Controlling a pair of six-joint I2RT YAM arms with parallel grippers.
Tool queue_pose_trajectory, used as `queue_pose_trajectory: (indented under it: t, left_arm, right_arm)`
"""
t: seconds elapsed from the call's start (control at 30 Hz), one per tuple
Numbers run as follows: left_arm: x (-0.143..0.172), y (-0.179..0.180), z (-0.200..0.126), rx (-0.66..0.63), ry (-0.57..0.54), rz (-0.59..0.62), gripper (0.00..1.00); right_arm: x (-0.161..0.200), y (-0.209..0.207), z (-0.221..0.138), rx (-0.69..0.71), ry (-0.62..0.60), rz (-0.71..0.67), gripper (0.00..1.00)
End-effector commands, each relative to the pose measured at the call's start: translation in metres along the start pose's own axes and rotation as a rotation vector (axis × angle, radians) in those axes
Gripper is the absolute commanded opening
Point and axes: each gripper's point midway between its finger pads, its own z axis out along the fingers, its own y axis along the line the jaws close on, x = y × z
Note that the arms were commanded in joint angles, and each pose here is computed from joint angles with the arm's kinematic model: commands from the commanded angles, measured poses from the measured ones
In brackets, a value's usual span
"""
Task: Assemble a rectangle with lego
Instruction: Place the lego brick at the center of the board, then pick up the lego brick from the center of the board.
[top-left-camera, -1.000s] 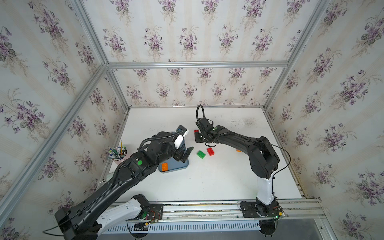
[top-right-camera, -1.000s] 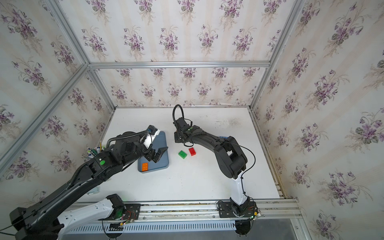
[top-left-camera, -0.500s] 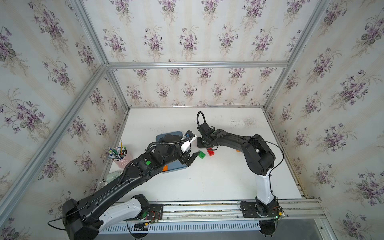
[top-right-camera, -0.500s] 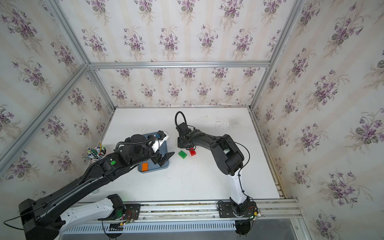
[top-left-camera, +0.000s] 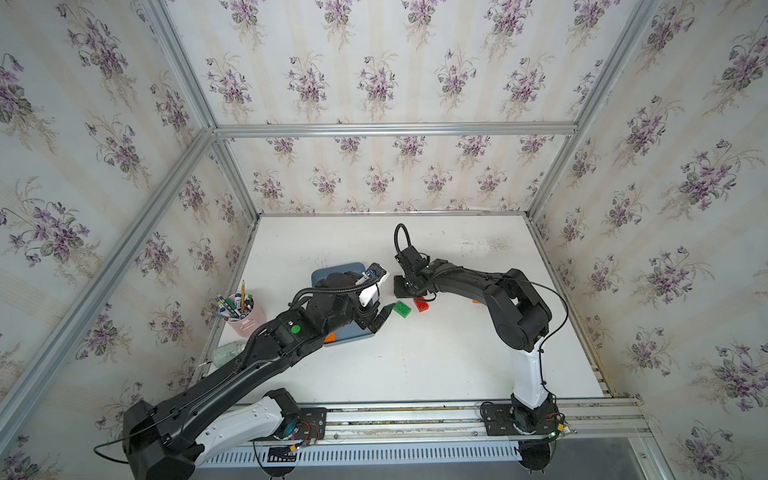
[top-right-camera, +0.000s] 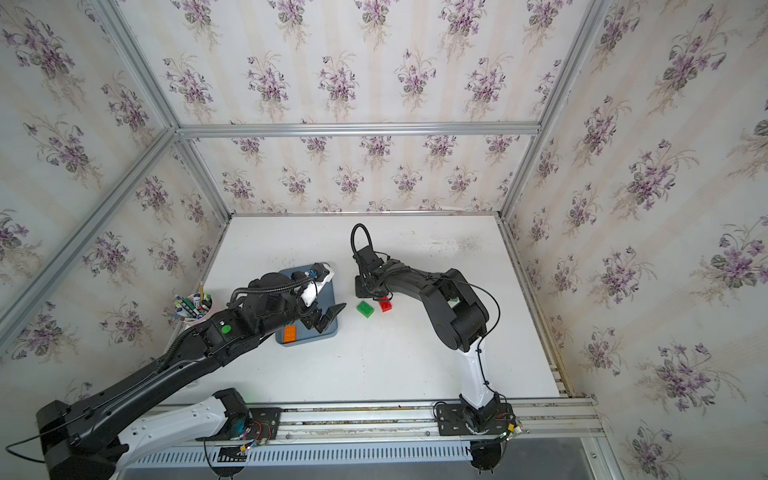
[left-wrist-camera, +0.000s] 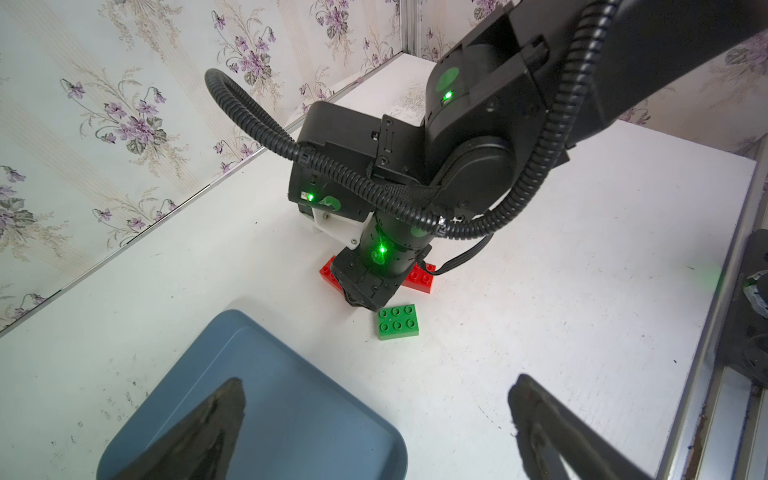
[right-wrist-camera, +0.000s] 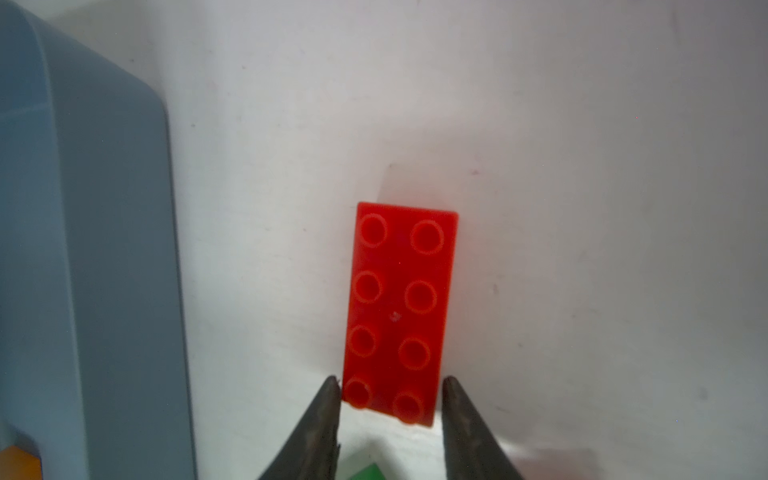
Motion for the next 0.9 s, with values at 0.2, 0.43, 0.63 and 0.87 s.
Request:
queue_pose_trajectory:
  t: [0.2, 0.43, 0.63, 0.87]
  left_arm:
    - [-0.01, 0.007, -0.002, -0.038, -0.041, 0.006, 1.0]
    - [0.009, 0.011, 0.02, -0.061, 0.043, -0.06, 1.0]
    - [0.014, 0.008, 0.033, -0.029, 0.097, -0.11, 1.0]
    - [0.018, 0.015, 0.034, -0.061, 0.106, -0.125, 1.0]
  right_arm:
    - [-0.012, -0.005, -0.059, 0.045, -0.024, -0.107, 0.53]
    - [-0.001, -0.036, -0.094, 0.077, 0.034, -0.136, 0.54]
    - [0.02, -0.04, -0.083, 0.027, 0.098, -0.186, 0.53]
    - [0.033, -0.037, -0.059, -0.015, 0.167, -0.2, 0.52]
